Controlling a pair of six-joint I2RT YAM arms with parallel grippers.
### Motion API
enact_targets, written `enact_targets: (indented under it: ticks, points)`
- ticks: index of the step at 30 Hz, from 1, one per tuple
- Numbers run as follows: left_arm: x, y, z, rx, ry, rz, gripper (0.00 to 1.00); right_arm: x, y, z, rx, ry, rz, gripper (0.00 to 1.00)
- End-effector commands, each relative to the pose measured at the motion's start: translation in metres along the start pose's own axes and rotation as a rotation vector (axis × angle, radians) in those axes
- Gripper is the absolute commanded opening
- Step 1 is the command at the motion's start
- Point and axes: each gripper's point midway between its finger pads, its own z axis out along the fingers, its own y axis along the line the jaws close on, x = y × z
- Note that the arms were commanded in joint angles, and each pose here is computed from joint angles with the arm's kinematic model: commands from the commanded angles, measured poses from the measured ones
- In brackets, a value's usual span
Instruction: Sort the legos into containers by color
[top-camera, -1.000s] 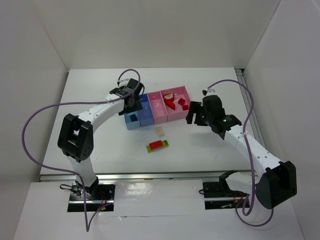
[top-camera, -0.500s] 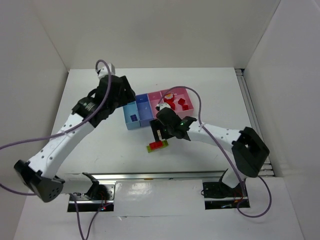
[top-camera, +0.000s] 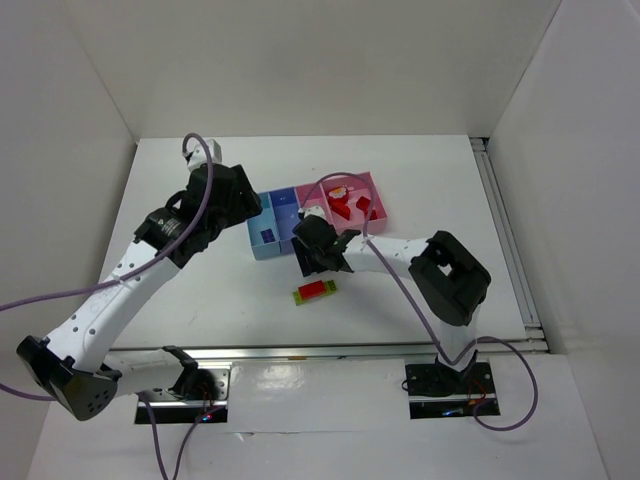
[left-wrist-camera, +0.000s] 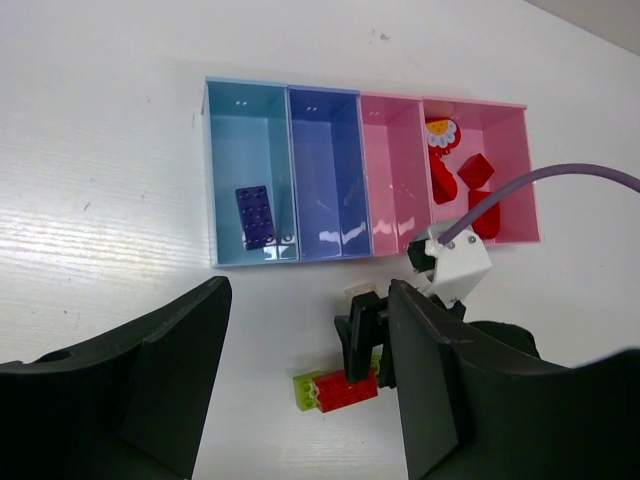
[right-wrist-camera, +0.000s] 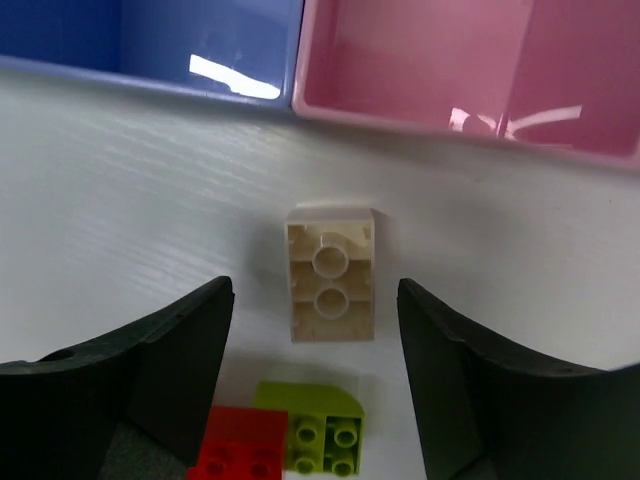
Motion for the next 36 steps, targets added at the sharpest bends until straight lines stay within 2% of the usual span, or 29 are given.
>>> enact_targets:
  ticks: [1, 2, 4, 6, 9, 11, 12, 14, 17, 19, 23, 25, 29, 32, 33, 36]
  points:
    - [-0.007, 0.001, 0.000, 0.005, -0.017, 0.022, 0.74, -0.031, 0.004, 0.006, -0.001, -0.084, 0.022, 0.71]
    - [-0.004, 0.003, 0.001, -0.001, -0.011, 0.025, 0.74, -0.031, 0.005, 0.009, 0.001, -0.080, 0.021, 0.61]
    - [-0.004, 0.003, 0.001, -0.001, -0.011, 0.025, 0.74, -0.032, 0.006, 0.012, 0.001, -0.080, 0.020, 0.50]
    - [-0.004, 0.003, 0.001, -0.001, -0.011, 0.025, 0.74, -0.036, 0.007, 0.011, -0.003, -0.088, 0.023, 0.30]
    - [0.000, 0.005, 0.003, -0.006, -0.004, 0.029, 0.74, -0.038, 0.000, -0.001, 0.023, -0.086, 0.020, 0.17]
    - [-0.001, 0.006, 0.004, -0.006, -0.002, 0.024, 0.74, -0.039, -0.003, -0.015, 0.036, -0.109, 0.015, 0.17]
    - [-0.001, 0.006, 0.004, -0.006, -0.002, 0.024, 0.74, -0.055, 0.003, -0.037, 0.005, -0.182, 0.022, 0.17]
    - [-0.001, 0.006, 0.004, -0.006, -0.002, 0.024, 0.74, -0.051, -0.003, -0.052, -0.001, -0.217, 0.018, 0.17]
    - [-0.001, 0.005, 0.004, -0.006, -0.002, 0.015, 0.76, -0.080, -0.003, -0.083, -0.023, -0.315, 0.066, 0.17]
    - [0.000, 0.004, 0.003, 0.002, 0.005, 0.015, 0.76, -0.090, -0.002, -0.085, -0.008, -0.311, 0.056, 0.17]
    - [-0.001, 0.006, 0.004, 0.002, 0.008, 0.020, 0.76, -0.135, 0.019, -0.083, -0.032, -0.362, 0.026, 0.17]
    - [-0.003, 0.007, -0.001, 0.004, 0.005, 0.028, 0.77, -0.136, 0.023, -0.063, -0.026, -0.336, 0.000, 0.17]
    - [-0.007, 0.016, -0.009, -0.006, -0.014, 0.043, 0.77, -0.168, 0.025, -0.042, -0.051, -0.352, 0.007, 0.19]
    - [-0.010, 0.024, -0.019, 0.001, -0.037, 0.039, 0.78, -0.175, 0.028, -0.020, -0.047, -0.335, -0.001, 0.24]
    - [-0.013, 0.026, -0.021, -0.002, -0.047, 0.031, 0.79, -0.171, 0.025, -0.006, -0.032, -0.309, -0.004, 0.36]
    - [-0.018, 0.030, -0.023, -0.012, -0.063, 0.022, 0.79, -0.176, 0.029, -0.004, -0.043, -0.308, -0.004, 0.59]
